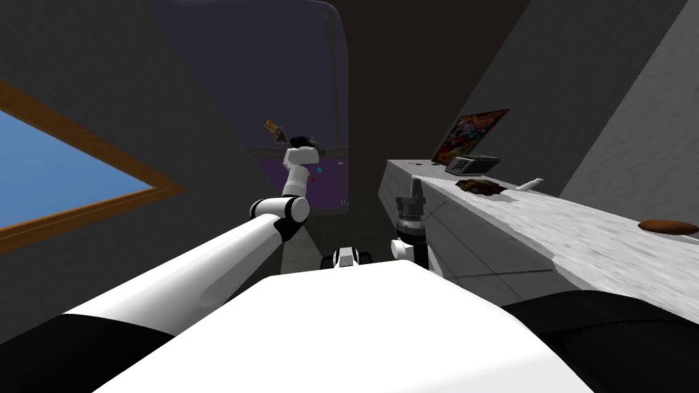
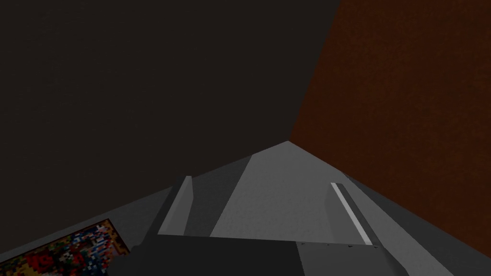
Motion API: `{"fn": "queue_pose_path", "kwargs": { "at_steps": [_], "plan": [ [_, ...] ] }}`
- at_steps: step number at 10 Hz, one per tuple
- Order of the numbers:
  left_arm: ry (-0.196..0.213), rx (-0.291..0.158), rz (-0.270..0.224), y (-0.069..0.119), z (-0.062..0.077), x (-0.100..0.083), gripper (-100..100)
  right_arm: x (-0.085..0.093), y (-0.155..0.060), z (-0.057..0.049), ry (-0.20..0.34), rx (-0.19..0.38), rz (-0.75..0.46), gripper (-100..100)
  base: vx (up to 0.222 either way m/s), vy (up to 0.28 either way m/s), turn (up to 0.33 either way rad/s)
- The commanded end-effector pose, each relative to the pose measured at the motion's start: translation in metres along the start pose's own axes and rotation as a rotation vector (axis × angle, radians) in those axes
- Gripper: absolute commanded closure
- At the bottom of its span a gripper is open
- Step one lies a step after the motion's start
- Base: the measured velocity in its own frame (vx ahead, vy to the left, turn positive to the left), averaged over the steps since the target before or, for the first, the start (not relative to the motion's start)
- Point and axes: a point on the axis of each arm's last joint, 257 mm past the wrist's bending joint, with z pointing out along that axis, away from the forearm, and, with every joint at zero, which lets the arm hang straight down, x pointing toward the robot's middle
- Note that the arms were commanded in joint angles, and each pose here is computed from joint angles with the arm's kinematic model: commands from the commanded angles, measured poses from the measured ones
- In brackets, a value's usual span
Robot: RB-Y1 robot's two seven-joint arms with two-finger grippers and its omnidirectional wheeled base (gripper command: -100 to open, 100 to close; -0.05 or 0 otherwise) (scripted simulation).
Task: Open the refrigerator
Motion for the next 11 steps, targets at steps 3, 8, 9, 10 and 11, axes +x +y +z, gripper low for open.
{"fn": "queue_pose_path", "kwargs": {
  "at_steps": [3, 8, 9, 10, 11],
  "plan": [
    [-0.026, -0.049, 0.004, 0.006, 0.000, 0.015, -100, 0.000, 0.000, 0.000, 0.000, 0.000, 0.000, 0, 0.193, -0.024, -0.050],
    [-0.058, -0.112, 0.013, 0.020, -0.001, 0.027, -100, 0.000, 0.000, 0.000, 0.000, 0.000, 0.000, 0, 0.218, -0.041, -0.056],
    [-0.061, -0.125, 0.013, 0.024, -0.002, 0.030, -100, 0.000, 0.000, 0.000, 0.000, 0.000, 0.000, 0, 0.170, -0.051, -0.046],
    [-0.057, -0.115, 0.013, 0.021, -0.002, 0.028, -100, 0.000, 0.000, 0.000, 0.000, 0.000, 0.000, 0, 0.071, -0.016, -0.009],
    [-0.061, -0.116, 0.016, 0.018, -0.002, 0.030, -100, 0.000, 0.000, 0.000, 0.000, 0.000, 0.000, 0, 0.125, -0.025, -0.028]
  ]
}}
